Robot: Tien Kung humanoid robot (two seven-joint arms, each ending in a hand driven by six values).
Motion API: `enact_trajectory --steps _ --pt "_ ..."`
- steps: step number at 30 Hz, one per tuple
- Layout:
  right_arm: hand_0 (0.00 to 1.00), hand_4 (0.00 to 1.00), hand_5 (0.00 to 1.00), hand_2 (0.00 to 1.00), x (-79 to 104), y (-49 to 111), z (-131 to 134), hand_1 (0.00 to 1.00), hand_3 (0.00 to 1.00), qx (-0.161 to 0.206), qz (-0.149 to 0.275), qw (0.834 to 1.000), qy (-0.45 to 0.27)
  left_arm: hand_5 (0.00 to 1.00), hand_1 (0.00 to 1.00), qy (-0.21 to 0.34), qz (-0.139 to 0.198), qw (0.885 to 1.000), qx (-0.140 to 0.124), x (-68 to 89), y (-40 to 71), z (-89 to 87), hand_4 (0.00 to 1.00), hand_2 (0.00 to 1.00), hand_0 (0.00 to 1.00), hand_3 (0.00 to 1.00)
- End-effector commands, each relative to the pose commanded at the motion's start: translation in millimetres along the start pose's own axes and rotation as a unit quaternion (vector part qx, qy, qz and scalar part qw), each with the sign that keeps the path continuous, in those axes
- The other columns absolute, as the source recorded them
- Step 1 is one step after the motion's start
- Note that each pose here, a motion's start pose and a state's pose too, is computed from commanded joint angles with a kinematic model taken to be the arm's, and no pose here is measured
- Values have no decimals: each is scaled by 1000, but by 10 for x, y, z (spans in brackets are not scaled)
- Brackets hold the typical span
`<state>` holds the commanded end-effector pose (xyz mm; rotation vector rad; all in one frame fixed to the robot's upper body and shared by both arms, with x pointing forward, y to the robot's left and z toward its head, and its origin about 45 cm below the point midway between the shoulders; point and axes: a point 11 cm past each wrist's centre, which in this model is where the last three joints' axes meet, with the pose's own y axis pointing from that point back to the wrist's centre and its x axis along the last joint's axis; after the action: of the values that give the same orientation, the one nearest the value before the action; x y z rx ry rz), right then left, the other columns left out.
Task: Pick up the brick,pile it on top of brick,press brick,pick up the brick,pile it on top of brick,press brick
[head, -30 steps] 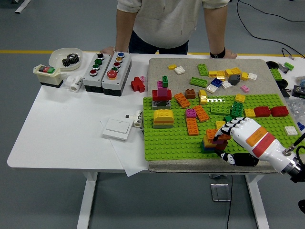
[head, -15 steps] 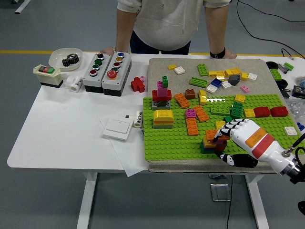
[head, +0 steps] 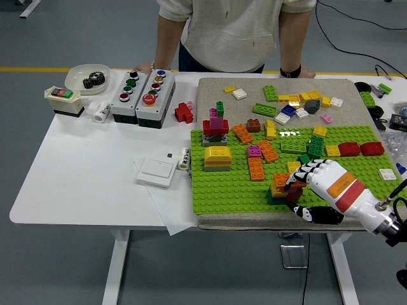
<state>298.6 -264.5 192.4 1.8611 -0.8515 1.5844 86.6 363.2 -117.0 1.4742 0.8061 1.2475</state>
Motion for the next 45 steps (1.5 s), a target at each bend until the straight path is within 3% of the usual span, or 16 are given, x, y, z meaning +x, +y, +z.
enact_trajectory --steps 17,31,32,37,38,43,44,45 --pt "520 694 327 550 8 -10 -27 497 540 4 6 1000 -4 679 804 -4 0 1000 5 1 -3 -37 660 800 814 590" --pt "551 697 333 562 222 -51 -63 522 548 11 51 999 -7 678 804 -3 0 1000 5 3 -3 -35 659 800 816 590" --pt "604 707 342 588 237 -54 -63 562 558 11 54 998 -7 678 804 -3 0 1000 5 4 -3 -33 659 798 815 590" --pt "604 707 342 588 306 -66 -51 562 558 8 67 998 -6 678 804 -2 0 1000 3 9 -2 -21 659 798 815 590" --pt "660 733 356 636 309 -66 -51 623 590 8 67 998 -6 678 801 -2 0 1000 3 9 -2 -21 659 798 815 591" --pt "660 733 356 636 336 -76 -50 623 590 6 72 997 -6 678 801 -1 1 1000 2 12 -2 -14 659 798 815 591" --pt "705 751 363 700 341 -76 -47 655 619 5 73 997 -6 679 802 -1 1 1000 2 12 -1 -12 659 800 814 588" --pt "705 751 363 700 346 -76 -43 655 619 4 74 997 -5 679 802 -1 1 1000 2 13 -1 -10 659 800 814 588"
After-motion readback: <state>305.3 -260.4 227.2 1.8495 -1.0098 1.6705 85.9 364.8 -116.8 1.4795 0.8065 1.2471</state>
